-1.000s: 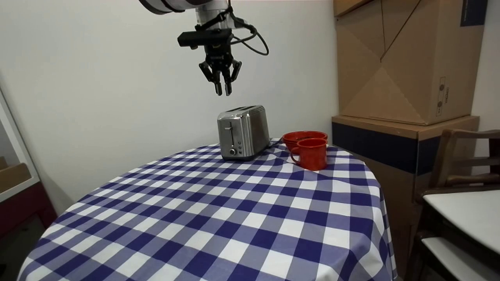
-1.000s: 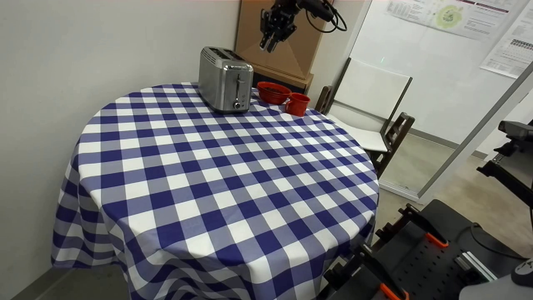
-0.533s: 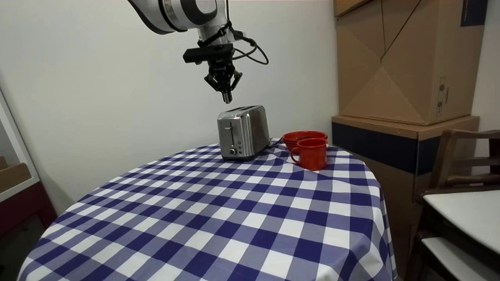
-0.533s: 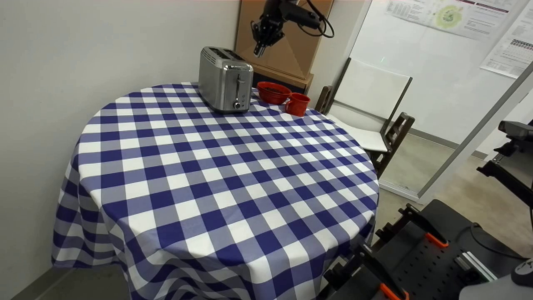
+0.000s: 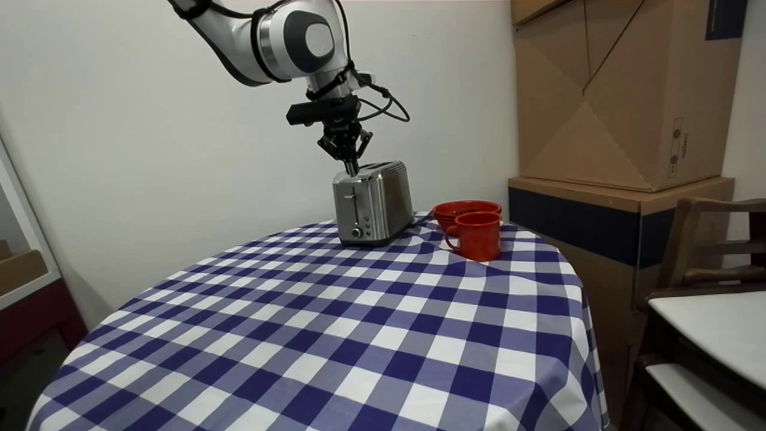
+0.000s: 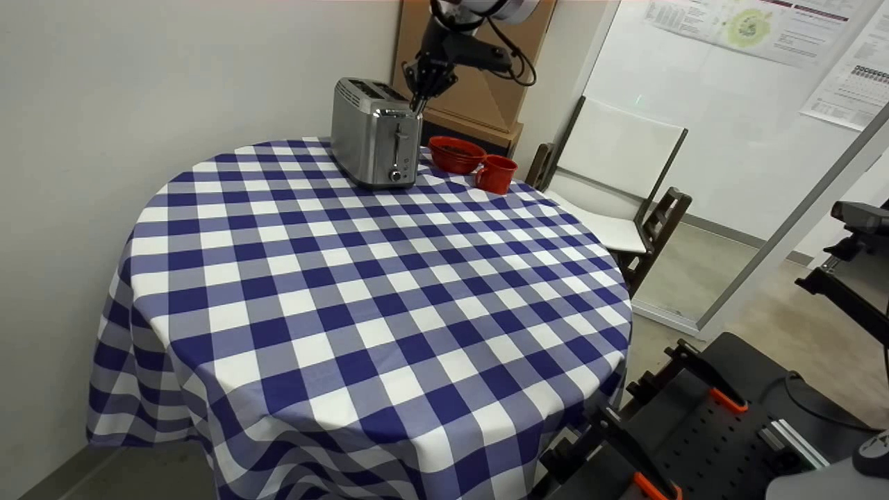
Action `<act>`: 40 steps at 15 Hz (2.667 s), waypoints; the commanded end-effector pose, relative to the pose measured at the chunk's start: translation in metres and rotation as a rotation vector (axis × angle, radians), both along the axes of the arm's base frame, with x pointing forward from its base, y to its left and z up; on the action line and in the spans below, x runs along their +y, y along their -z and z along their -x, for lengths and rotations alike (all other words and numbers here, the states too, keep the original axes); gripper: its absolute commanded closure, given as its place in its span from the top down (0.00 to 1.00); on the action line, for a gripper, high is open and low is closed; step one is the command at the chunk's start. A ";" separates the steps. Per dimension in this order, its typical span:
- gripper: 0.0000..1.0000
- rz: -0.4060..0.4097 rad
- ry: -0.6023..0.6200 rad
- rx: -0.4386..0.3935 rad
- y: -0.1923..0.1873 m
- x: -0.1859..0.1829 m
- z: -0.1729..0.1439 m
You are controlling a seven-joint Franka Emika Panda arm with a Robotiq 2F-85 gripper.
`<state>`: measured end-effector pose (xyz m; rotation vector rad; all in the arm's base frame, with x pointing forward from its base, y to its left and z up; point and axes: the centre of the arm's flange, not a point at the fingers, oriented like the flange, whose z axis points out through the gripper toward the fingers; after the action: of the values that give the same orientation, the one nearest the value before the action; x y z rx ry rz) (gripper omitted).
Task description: Turn on the toaster
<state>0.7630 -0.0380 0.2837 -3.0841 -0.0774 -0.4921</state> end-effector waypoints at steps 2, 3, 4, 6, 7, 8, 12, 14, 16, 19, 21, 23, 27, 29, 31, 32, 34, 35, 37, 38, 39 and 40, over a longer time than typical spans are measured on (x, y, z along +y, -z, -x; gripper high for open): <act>0.00 0.011 0.010 -0.016 0.015 0.015 -0.023; 0.00 0.011 0.009 -0.013 0.020 0.017 -0.025; 0.00 0.011 0.007 -0.010 0.024 0.018 -0.026; 0.00 0.012 0.007 -0.003 0.035 0.020 -0.029; 0.00 0.014 0.008 0.003 0.043 0.020 -0.031; 0.00 0.016 0.008 0.009 0.050 0.020 -0.032; 0.00 0.028 0.005 0.040 0.080 0.021 -0.038; 0.00 0.035 0.002 0.061 0.096 0.020 -0.041; 0.00 0.041 -0.003 0.080 0.114 0.018 -0.044; 0.00 0.044 -0.011 0.108 0.138 0.018 -0.048; 0.00 0.046 -0.014 0.126 0.139 0.019 -0.051; 0.00 0.041 -0.018 0.138 0.136 0.019 -0.052; 0.00 0.003 -0.020 0.159 0.104 0.017 -0.047; 0.00 -0.021 -0.021 0.169 0.085 0.014 -0.042; 0.00 -0.040 -0.027 0.194 0.067 0.015 -0.032; 0.00 -0.048 -0.035 0.200 0.058 0.013 -0.026; 0.00 -0.078 -0.049 0.220 0.032 0.011 -0.014; 0.00 -0.090 -0.062 0.242 0.017 0.009 -0.006; 0.00 -0.097 -0.099 0.300 -0.007 0.009 0.013; 0.26 -0.091 -0.109 0.327 -0.016 0.008 0.022; 0.27 -0.089 -0.126 0.354 -0.026 0.006 0.034; 0.34 -0.084 -0.135 0.378 -0.034 0.005 0.044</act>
<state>0.7704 -0.0299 0.2898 -3.0264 -0.1887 -0.0226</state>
